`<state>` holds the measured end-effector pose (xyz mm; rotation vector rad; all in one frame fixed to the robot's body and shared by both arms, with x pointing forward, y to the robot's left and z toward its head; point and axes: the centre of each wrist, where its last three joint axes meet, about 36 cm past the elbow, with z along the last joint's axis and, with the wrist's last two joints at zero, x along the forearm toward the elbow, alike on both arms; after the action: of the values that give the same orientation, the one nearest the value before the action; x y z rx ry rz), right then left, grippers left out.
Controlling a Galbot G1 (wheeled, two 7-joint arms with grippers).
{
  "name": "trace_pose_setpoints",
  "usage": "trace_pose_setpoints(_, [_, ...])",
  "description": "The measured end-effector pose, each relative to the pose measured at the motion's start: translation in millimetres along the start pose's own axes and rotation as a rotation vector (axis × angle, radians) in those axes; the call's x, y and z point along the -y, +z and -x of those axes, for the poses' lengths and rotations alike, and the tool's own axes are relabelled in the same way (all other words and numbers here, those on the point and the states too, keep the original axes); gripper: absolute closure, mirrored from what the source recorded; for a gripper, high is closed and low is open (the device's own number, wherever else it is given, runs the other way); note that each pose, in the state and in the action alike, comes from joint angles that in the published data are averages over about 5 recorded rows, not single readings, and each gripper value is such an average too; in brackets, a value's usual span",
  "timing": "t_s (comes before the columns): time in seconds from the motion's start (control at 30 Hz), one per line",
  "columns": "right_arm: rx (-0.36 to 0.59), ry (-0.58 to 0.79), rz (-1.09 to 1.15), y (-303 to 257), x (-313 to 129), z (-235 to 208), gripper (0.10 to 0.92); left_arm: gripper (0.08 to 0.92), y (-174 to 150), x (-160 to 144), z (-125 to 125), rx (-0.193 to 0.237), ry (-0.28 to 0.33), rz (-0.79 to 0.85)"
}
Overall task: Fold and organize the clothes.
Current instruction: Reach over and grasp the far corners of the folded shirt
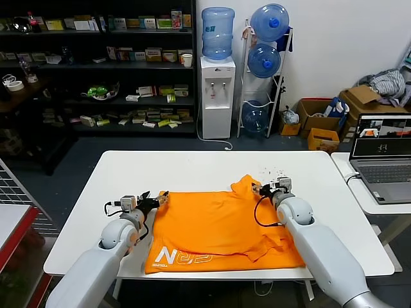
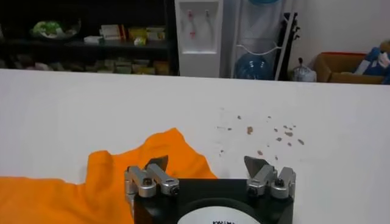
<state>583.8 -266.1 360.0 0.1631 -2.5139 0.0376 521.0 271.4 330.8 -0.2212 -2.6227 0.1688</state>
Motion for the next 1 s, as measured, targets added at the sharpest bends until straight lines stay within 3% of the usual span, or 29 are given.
trace_pose_setpoints(0.13, [-0.016,-0.012,-0.005,-0.5,-2.1,3.2,0.288,0.182,-0.8,0.2,1.7,-0.017,0.002,0.006])
trace_pose_setpoints(0.23, [-0.029,-0.017,-0.007,0.4,-2.3,4.9,0.375,0.232,-1.0,-0.1,1.9,-0.027,0.004,0.013])
trace_pose_setpoints(0.77, [-0.027,-0.043,-0.012,8.4,-1.4,4.2,0.834,0.691,0.2,2.1,5.1,-0.036,0.021,0.029])
trace_pose_setpoints(0.87, [-0.016,-0.048,-0.011,9.5,-1.3,3.2,0.89,0.778,0.6,2.7,5.4,-0.029,0.027,0.03])
trace_pose_setpoints(1.0, [0.007,-0.058,-0.006,10.3,-1.3,1.7,0.898,0.882,0.9,3.9,5.5,-0.014,0.037,0.031])
